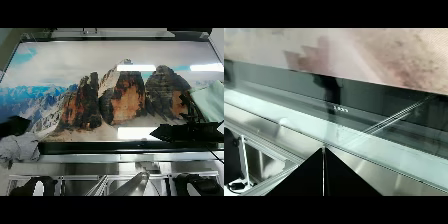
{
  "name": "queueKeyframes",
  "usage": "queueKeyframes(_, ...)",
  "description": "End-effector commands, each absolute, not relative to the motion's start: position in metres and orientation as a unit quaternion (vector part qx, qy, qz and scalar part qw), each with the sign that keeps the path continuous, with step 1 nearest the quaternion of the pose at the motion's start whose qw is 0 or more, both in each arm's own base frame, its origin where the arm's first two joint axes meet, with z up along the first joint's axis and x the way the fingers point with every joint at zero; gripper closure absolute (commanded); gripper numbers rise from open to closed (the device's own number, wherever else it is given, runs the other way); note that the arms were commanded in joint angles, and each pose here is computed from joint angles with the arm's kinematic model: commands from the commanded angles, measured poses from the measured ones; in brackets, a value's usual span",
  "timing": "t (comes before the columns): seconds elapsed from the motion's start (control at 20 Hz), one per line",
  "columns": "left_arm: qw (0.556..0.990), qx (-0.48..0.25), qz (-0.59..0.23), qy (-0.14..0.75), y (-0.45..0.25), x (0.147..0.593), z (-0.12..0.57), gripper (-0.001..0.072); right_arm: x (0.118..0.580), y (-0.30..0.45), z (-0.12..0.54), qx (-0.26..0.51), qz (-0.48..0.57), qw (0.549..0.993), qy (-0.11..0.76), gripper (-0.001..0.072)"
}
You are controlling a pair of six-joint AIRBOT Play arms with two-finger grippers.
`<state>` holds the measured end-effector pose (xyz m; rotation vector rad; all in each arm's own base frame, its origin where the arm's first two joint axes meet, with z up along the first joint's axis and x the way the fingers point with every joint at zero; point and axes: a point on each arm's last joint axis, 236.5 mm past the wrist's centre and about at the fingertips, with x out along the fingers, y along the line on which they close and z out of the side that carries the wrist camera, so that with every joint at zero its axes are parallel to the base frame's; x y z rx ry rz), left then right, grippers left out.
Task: Fold the shirts.
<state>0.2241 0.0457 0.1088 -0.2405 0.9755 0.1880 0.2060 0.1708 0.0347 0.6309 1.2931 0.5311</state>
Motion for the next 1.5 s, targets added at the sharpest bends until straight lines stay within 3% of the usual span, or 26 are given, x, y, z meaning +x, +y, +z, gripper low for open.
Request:
queueKeyframes(0.0,0.794,-0.103,0.301,0.517,0.156,0.188,0.094,-0.0013,0.206,0.171,0.035,0.285,0.241,0.720,0.585,0.0698)
queueKeyframes(0.3,0.692,-0.156,0.300,0.637,0.170,0.171,-0.017,-0.0012,0.206,0.171,0.035,0.285,0.241,0.720,0.585,0.0698)
queueKeyframes(0.65,0.638,-0.171,0.278,0.698,0.168,0.170,-0.073,0.0007,0.214,0.170,0.036,0.289,0.235,0.731,0.572,0.0698)
queueKeyframes(0.7,0.630,-0.172,0.274,0.706,0.167,0.169,-0.079,0.0087,0.214,0.170,0.036,0.289,0.235,0.731,0.572,0.0698)
queueKeyframes(0.8,0.626,-0.170,0.264,0.714,0.163,0.173,-0.080,0.0717,0.214,0.170,0.036,0.289,0.235,0.731,0.572,0.0698)
queueKeyframes(0.95,0.693,-0.199,0.177,0.671,0.123,0.236,-0.046,0.0703,0.214,0.170,0.036,0.289,0.235,0.731,0.572,0.0698)
queueKeyframes(1.15,0.807,-0.285,-0.060,0.514,-0.016,0.344,0.088,0.0703,0.214,0.170,0.036,0.289,0.235,0.731,0.572,0.0698)
queueKeyframes(1.3,0.836,-0.258,-0.262,0.407,-0.134,0.348,0.198,0.0703,0.214,0.170,0.037,0.291,0.236,0.730,0.572,0.0698)
queueKeyframes(1.45,0.820,-0.214,-0.343,0.405,-0.195,0.322,0.219,0.0702,0.214,0.171,0.037,0.291,0.237,0.729,0.572,0.0698)
